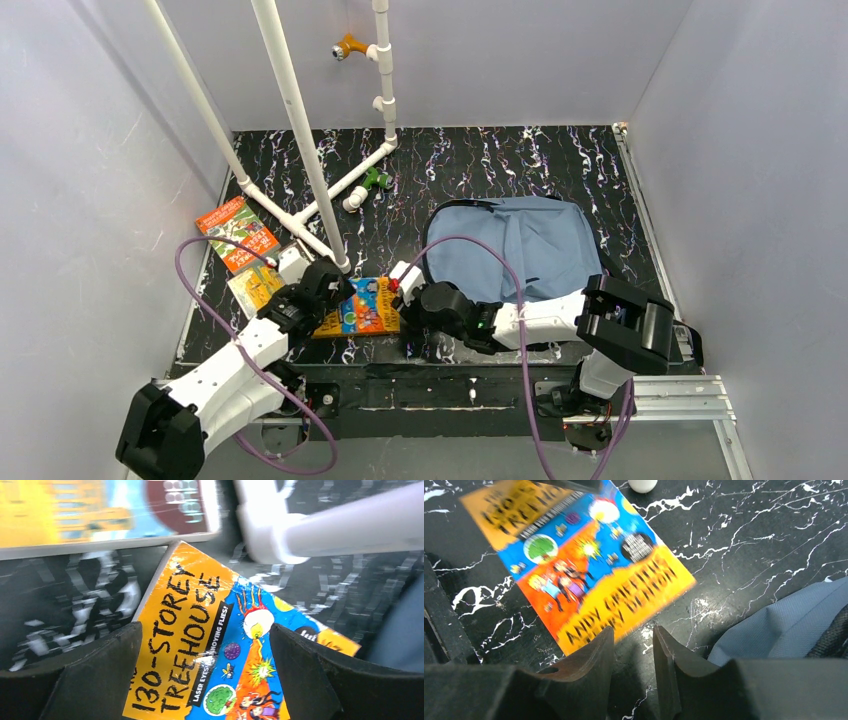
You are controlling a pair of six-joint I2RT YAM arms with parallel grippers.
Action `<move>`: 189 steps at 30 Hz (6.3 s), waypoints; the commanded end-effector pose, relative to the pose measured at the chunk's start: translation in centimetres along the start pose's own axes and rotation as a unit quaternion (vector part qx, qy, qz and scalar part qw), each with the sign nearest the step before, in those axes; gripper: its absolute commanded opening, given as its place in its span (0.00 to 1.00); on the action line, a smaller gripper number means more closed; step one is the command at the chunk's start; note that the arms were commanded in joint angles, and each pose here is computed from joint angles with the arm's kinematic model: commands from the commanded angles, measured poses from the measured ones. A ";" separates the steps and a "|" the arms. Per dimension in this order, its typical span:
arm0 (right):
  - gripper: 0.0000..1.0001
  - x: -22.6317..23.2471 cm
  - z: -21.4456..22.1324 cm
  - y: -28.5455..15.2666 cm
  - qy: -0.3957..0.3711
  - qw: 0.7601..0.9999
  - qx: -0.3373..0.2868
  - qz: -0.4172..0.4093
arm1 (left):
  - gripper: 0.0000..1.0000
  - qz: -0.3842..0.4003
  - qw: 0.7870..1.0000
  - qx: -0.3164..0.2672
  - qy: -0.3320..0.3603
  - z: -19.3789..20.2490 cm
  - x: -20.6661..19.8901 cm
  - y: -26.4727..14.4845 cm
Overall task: Pack the student bag
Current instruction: Pick up the book from the center of the board.
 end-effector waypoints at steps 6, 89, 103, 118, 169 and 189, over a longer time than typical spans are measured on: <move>0.46 0.0 -3.6 0.0 -0.010 0.999 -0.052 0.004 | 0.98 0.206 0.957 0.205 -0.025 3.4 -5.1 -1.4; 0.98 3.7 -4.6 -3.8 -0.178 0.982 -0.018 -0.052 | 0.00 0.216 0.958 0.188 -0.034 -1.5 -3.1 -7.4; 0.98 6.5 -3.0 -0.7 -0.279 0.958 -0.059 -0.016 | 0.00 0.224 0.956 0.184 -0.039 -1.9 -3.0 -8.4; 0.55 6.3 -0.4 1.5 -0.375 0.902 -0.100 0.188 | 0.00 0.227 0.955 0.187 -0.039 -2.2 -2.8 -9.1; 0.60 5.8 -5.5 -4.5 -0.148 0.973 -0.168 0.048 | 0.00 0.261 0.907 0.260 -0.206 -2.5 -5.1 -10.3; 0.98 -2.3 -10.5 -9.9 0.080 0.963 -0.002 0.258 | 0.00 0.194 0.952 0.214 -0.106 -3.1 -2.9 -11.1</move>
Point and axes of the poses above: each gripper's point midway between its finger pads, its own y axis out along the fingers, its own x axis along the line the jaws close on, z = x × y, the point moved 9 cm from there along -y, back along the fingers, and after that the axes turned 4 degrees about y, right-handed, at the moved point
